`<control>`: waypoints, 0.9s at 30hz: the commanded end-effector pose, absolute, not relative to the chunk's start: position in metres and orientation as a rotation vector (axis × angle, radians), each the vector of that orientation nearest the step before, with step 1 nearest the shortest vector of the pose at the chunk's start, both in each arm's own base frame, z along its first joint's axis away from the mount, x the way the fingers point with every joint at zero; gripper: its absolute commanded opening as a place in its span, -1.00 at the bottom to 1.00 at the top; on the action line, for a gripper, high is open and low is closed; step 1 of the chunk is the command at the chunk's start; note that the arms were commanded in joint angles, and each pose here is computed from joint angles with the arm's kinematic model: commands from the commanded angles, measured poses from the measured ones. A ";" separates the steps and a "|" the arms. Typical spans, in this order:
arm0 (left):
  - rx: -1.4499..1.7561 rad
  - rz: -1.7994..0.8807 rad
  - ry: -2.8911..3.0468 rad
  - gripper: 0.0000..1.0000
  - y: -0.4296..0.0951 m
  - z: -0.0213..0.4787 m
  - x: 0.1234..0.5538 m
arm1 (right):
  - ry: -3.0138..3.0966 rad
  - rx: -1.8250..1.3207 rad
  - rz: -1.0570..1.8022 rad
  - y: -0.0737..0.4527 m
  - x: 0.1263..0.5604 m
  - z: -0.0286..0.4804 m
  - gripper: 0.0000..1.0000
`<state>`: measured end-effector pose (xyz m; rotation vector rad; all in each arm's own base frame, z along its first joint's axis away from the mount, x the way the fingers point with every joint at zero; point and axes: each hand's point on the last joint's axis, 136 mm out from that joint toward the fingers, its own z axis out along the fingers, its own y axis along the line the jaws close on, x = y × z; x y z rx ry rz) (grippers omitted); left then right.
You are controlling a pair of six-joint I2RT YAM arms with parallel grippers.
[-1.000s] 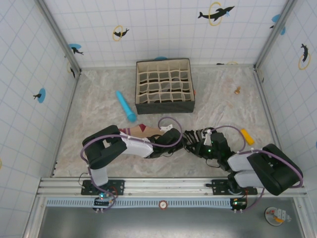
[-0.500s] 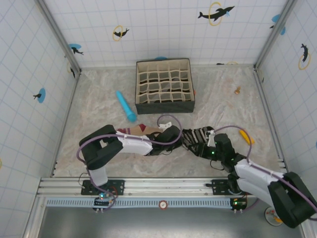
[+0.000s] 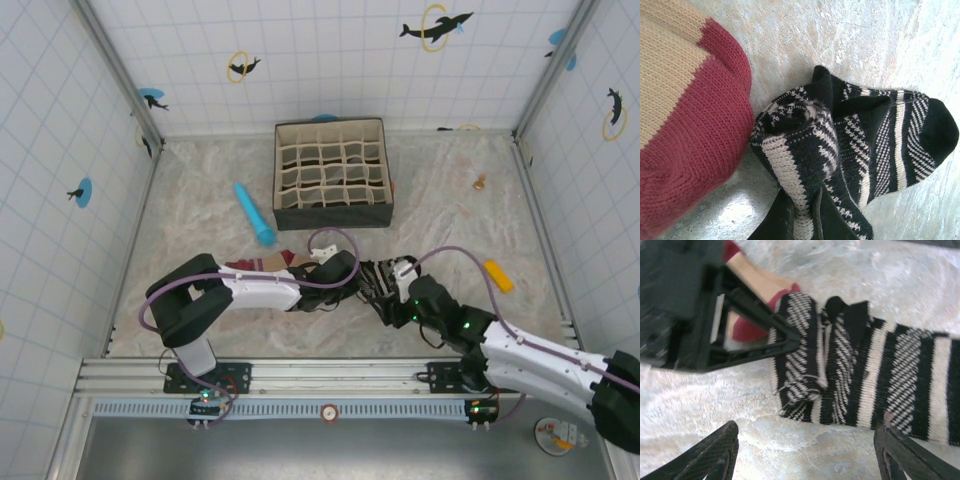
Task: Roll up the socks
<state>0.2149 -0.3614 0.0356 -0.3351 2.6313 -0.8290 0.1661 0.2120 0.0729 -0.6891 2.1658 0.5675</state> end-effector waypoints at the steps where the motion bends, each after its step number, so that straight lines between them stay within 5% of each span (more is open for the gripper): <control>1: -0.361 -0.784 2.677 -1.00 -0.351 0.031 0.206 | 1.968 -0.803 0.300 0.212 0.173 0.081 0.46; 19: -0.358 -0.838 2.725 -1.00 -0.358 0.031 0.197 | 1.614 -1.027 -0.076 0.242 0.175 0.070 0.52; 27: -0.363 -0.889 2.728 -1.00 -0.360 0.032 0.193 | 1.659 -1.072 -0.095 0.252 0.183 0.048 0.20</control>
